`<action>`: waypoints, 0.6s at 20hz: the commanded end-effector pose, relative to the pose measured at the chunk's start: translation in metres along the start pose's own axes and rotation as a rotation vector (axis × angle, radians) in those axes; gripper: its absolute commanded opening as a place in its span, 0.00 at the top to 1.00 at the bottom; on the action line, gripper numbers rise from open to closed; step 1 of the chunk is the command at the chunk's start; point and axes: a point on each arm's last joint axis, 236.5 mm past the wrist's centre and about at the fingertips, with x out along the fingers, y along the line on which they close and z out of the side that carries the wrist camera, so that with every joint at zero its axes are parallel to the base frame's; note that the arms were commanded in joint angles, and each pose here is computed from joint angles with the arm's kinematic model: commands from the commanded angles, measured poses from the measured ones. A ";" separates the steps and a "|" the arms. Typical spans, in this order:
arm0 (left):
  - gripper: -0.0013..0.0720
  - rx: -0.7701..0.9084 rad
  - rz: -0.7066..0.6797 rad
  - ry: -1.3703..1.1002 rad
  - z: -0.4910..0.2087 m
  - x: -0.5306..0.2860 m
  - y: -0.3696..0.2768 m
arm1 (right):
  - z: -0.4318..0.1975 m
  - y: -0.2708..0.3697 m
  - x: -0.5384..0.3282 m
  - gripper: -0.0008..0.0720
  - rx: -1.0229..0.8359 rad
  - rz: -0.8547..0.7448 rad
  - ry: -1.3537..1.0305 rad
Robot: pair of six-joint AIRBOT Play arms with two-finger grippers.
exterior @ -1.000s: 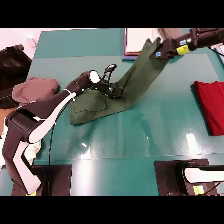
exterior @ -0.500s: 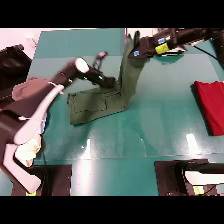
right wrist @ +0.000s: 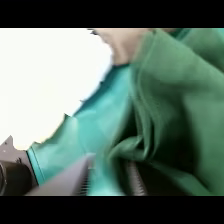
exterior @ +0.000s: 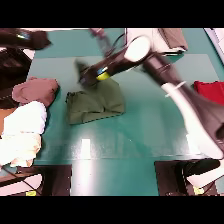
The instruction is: Fold the shirts.
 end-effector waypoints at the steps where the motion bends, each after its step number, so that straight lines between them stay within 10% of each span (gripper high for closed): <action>1: 0.95 0.005 0.087 -0.103 0.024 -0.059 0.024 | -0.013 0.030 0.065 0.53 -0.046 0.066 -0.025; 12: 0.95 0.091 -0.032 -0.028 0.003 -0.047 -0.032 | -0.094 -0.186 -0.092 0.50 0.250 -0.302 0.136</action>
